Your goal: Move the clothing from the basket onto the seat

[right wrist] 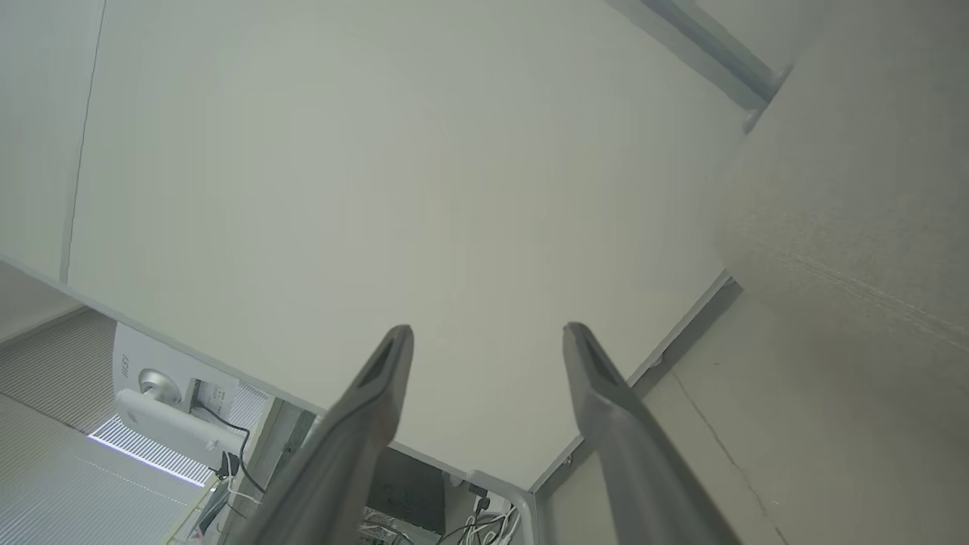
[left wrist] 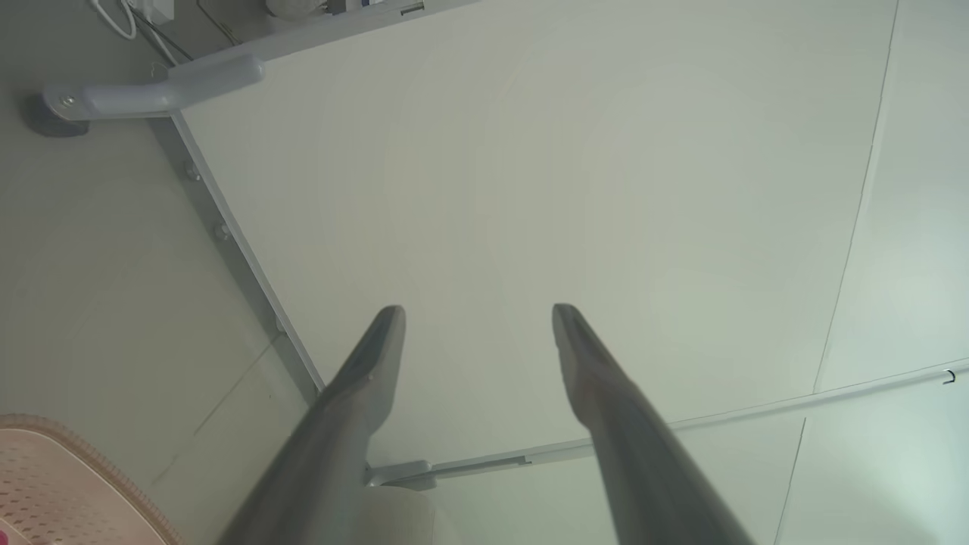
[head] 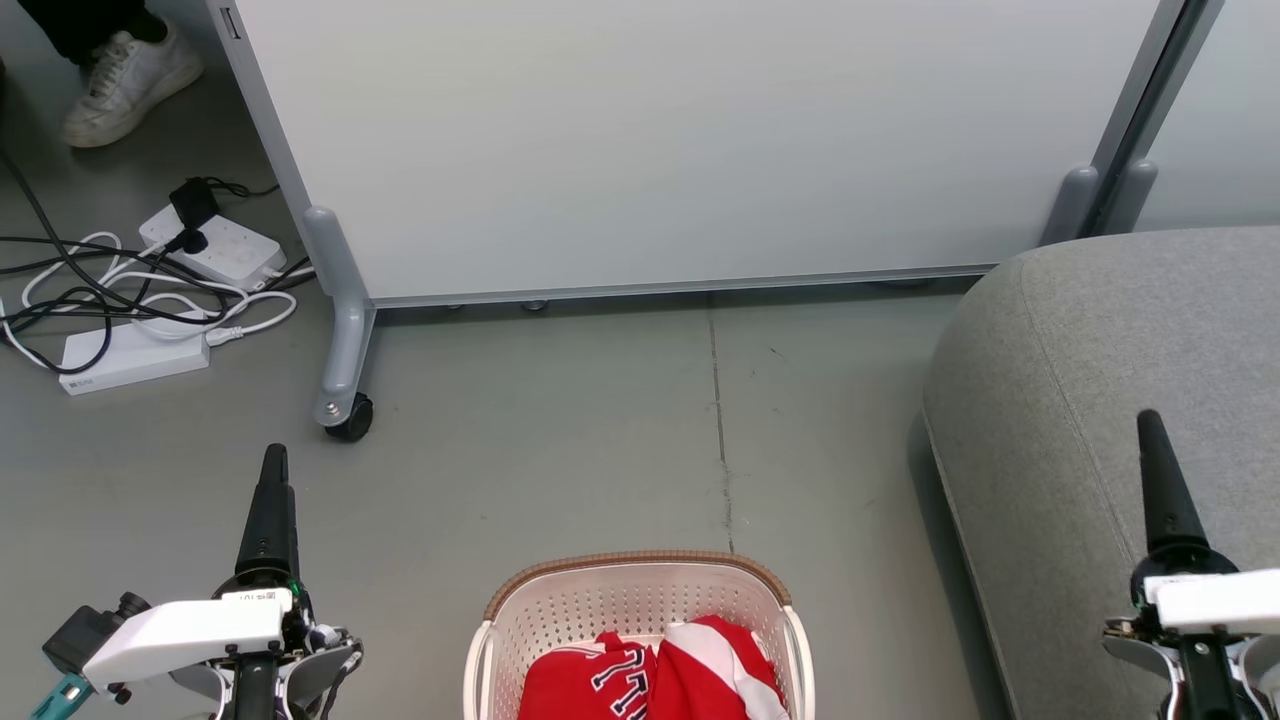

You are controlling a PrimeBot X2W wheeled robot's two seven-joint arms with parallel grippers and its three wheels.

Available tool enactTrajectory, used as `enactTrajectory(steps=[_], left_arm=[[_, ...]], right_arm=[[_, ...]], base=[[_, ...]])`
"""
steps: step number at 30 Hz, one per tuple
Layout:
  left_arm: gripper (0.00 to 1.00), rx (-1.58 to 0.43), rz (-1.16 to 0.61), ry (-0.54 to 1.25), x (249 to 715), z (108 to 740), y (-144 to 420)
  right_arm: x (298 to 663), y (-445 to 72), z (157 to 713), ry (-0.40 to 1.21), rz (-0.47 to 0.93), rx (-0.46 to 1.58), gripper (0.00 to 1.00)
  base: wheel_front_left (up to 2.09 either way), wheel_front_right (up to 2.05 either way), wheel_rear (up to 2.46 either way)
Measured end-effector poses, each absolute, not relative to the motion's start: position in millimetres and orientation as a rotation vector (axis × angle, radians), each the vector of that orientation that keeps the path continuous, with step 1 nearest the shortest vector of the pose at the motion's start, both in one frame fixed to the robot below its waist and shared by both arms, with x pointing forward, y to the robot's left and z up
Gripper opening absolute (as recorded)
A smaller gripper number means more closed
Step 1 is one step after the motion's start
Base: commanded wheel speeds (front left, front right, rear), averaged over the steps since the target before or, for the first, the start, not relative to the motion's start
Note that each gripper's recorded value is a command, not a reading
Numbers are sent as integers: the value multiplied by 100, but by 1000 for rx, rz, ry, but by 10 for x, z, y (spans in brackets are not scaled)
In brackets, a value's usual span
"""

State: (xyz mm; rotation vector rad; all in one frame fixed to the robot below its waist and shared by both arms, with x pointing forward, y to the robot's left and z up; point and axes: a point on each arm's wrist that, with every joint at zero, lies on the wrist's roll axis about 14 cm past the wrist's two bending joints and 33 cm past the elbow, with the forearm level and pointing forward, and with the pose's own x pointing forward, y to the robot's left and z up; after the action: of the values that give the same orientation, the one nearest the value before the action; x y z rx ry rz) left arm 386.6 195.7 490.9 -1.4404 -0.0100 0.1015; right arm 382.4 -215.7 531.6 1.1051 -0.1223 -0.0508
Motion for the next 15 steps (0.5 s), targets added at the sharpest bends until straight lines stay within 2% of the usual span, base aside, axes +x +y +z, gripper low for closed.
enactTrajectory(steps=[1,5,10,15], left_arm=[[100,-1330,100,-114,3839,5144,2144],[100,-1251,87,-159,3837,5279,2198],[100,-1176,96,-173,3794,5300,2237],[100,-1048,75,-193,3784,5397,2213]], right_arm=[[3886,-2036,5582,-171,13,832,100],[3933,-1909,5840,-230,72,724,100],[3932,-1821,5926,-250,102,614,100],[3920,-1635,5979,-251,173,412,100]], base=[[0,0,0],[0,0,0],[0,0,0],[0,0,0]])
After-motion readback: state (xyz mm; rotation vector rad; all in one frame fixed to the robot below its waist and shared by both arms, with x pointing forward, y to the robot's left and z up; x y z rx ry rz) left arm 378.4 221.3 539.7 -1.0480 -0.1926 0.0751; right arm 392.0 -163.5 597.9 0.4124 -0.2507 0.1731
